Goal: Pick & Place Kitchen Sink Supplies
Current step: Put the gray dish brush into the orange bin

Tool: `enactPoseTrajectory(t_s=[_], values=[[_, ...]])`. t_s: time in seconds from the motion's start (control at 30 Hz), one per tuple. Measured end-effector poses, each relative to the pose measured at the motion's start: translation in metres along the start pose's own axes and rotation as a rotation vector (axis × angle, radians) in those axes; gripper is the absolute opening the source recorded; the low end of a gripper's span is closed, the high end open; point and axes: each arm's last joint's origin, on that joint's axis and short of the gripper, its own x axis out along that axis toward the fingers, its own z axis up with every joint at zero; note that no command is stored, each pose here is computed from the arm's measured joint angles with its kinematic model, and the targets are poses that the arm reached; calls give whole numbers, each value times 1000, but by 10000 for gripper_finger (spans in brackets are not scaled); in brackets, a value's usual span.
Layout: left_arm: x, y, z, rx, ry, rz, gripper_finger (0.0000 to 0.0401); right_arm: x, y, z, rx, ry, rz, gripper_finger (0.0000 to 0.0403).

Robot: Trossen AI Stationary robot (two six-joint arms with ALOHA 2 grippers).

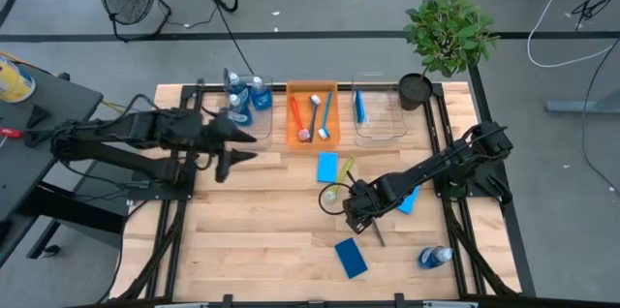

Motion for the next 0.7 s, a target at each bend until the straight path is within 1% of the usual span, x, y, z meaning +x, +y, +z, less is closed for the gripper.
enactPoseTrajectory(t_s=[0.07, 0.27, 0.5, 0.7], values=[[-12, 4, -3, -14, -32, -2, 208, 0, 0, 0, 4, 1, -3, 217], [-53, 16, -15, -36, -49, 20, 208, 0, -1, 0, 9, -6, -8, 217], [-100, 22, -28, -80, -137, 2, 208, 0, -1, 0, 15, -7, -14, 217], [-132, 27, -41, -111, -221, -13, 208, 0, -1, 0, 15, -12, -15, 217]])
